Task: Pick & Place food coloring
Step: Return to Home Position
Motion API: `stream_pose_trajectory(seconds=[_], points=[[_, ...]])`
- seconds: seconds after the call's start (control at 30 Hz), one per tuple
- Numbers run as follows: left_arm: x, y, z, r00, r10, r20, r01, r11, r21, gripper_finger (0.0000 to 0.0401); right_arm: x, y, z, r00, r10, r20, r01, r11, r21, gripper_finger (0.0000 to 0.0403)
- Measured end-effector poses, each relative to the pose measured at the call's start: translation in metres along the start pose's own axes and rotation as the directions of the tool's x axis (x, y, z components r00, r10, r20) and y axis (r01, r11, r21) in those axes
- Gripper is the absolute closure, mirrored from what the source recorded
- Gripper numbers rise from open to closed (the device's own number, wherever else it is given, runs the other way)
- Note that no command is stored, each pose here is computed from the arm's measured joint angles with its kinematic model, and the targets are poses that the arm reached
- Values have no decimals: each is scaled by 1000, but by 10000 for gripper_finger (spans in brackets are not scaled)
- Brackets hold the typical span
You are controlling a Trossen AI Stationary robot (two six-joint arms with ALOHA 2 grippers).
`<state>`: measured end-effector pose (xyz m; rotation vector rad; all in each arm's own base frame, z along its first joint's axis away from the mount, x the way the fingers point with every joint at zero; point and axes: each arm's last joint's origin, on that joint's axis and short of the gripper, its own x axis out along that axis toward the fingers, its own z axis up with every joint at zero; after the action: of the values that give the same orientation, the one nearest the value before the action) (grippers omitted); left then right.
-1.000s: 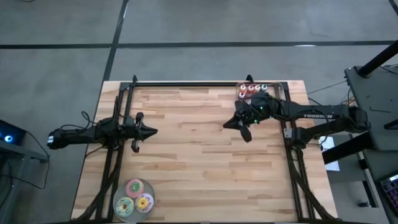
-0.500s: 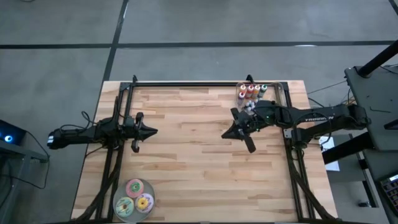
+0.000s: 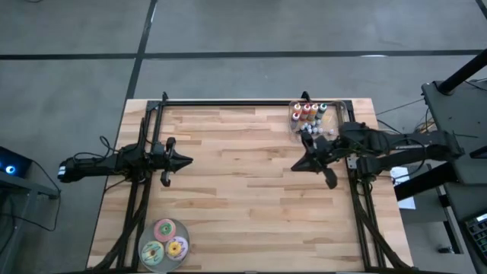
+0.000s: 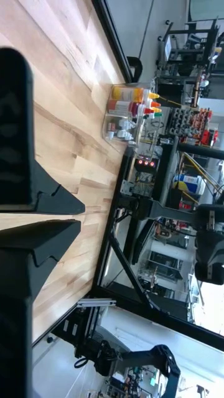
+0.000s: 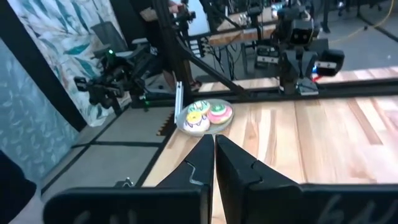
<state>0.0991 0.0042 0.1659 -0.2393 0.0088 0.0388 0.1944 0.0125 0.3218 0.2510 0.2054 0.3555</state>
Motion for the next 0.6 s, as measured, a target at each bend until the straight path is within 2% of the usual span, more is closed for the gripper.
stream_pose_trajectory(seconds=[0.2, 0.4, 0.47, 0.6], points=[[0, 0, 0, 1000, 0, 0, 0, 1000, 0, 401, -20, 7, -10, 998, 20, 61, -17, 999, -46, 394], [0, 0, 0, 1000, 0, 0, 0, 1000, 0, 401, -33, 8, -24, 995, 18, 98, -15, 999, -31, 394], [0, 0, 0, 1000, 0, 0, 0, 1000, 0, 401, -35, 8, -28, 991, -17, 131, 22, 999, -34, 394], [0, 0, 0, 1000, 0, 0, 0, 1000, 0, 401, -36, 7, -38, 963, -149, 226, 158, 987, -22, 394]])
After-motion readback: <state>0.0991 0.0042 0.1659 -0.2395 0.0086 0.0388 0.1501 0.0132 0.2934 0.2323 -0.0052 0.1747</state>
